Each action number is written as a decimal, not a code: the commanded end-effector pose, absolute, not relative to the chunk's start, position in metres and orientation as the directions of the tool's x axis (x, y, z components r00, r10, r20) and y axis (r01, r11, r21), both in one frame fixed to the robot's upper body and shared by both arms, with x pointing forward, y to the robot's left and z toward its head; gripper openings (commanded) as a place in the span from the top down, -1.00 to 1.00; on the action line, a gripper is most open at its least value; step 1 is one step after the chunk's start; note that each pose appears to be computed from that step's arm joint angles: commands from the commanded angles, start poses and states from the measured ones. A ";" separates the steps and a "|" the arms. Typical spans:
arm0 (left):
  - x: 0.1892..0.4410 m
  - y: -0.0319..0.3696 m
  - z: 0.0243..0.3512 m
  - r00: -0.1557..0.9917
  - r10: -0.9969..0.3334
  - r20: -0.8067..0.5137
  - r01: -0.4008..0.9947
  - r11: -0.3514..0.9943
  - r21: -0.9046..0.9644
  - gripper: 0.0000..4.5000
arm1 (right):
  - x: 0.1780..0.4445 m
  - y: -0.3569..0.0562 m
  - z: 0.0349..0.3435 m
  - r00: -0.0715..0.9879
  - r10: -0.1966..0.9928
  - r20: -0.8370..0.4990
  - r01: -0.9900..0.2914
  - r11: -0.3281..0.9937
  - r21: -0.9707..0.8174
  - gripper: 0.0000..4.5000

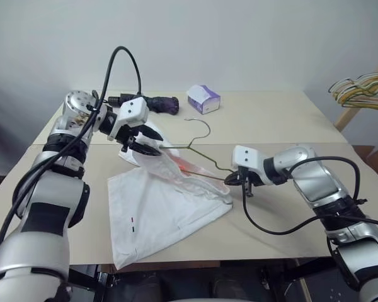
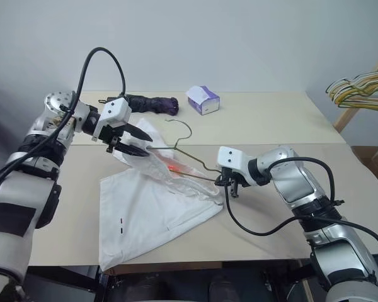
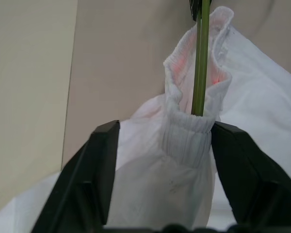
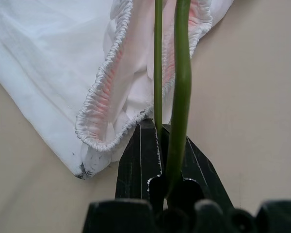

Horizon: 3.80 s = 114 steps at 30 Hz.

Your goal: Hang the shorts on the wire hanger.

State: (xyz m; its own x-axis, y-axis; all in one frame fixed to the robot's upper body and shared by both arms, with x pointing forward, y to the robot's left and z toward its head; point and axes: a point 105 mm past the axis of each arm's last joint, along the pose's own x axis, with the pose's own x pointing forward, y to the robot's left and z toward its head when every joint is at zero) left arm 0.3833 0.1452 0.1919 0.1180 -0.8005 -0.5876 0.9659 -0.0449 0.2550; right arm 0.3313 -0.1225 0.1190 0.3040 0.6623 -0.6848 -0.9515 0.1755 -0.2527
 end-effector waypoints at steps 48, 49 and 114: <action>0.395 0.155 0.241 0.280 -0.853 -0.441 0.888 0.056 0.457 1.00 | 0.291 -0.156 0.130 0.583 0.747 -0.319 -0.785 0.620 0.016 -0.93; 0.395 0.155 0.240 0.279 -0.853 -0.442 0.888 0.055 0.456 1.00 | 0.293 -0.148 0.123 0.578 0.751 -0.319 -0.784 0.620 0.036 -0.93; 0.392 0.154 0.215 0.283 -0.791 -0.543 0.862 -0.038 0.505 1.00 | 0.329 -0.125 0.243 0.658 0.626 -0.420 -0.709 0.325 -0.626 0.98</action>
State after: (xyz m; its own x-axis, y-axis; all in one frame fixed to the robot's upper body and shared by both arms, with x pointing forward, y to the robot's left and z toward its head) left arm 0.3887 0.1592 0.1903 0.2513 -0.7678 -0.5894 0.9003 -0.0381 0.4335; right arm 0.3289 -0.1317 0.2224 0.6246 0.6339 -0.4561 -0.7553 0.3417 -0.5592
